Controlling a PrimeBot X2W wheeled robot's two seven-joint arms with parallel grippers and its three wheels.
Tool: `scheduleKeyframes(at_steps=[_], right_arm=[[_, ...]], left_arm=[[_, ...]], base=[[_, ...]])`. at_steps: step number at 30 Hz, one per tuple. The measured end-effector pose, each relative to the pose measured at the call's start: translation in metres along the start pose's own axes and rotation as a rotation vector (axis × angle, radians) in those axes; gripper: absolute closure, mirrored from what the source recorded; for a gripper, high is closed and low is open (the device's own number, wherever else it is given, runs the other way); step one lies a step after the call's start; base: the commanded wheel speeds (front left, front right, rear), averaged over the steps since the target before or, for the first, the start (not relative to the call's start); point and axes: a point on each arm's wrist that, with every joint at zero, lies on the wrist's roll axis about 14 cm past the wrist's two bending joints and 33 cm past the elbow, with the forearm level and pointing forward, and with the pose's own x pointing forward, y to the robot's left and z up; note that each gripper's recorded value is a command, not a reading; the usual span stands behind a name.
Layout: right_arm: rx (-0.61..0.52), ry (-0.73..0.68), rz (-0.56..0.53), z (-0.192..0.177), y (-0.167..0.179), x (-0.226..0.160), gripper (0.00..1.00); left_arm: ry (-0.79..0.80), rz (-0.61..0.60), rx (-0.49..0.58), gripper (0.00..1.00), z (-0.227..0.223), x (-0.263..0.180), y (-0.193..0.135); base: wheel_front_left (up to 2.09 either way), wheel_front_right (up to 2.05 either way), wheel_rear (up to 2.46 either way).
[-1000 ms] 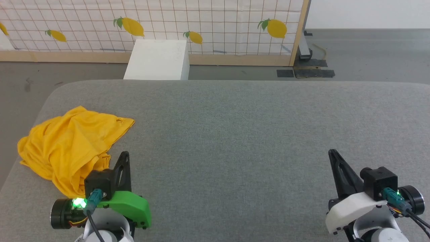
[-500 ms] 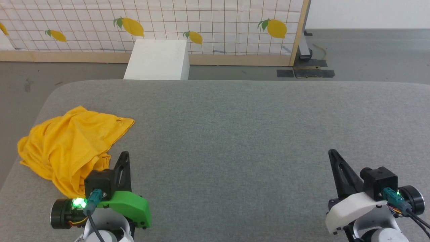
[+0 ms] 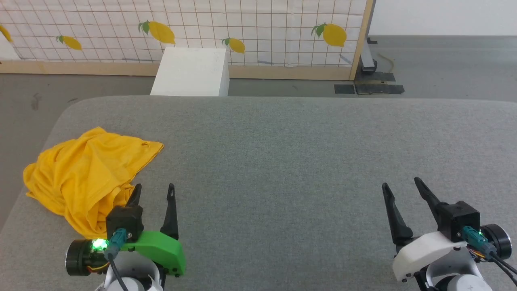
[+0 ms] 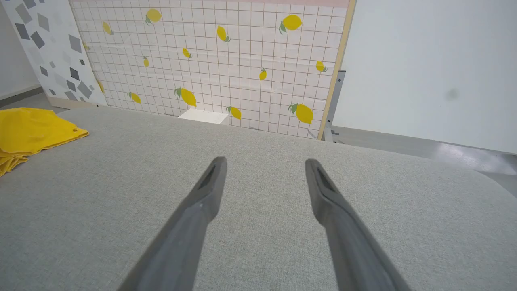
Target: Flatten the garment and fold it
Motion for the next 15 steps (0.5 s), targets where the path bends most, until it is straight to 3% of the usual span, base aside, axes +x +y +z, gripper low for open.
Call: scheduleKeyframes(at_steps=[15], right_arm=[[0.018,-0.009,0.049,0.0,0.015,0.012,0.0]], left_arm=[[-0.008,0.063,-0.018,0.0,-0.003,-0.01,0.018]], base=[[0.0,0.0,0.0]])
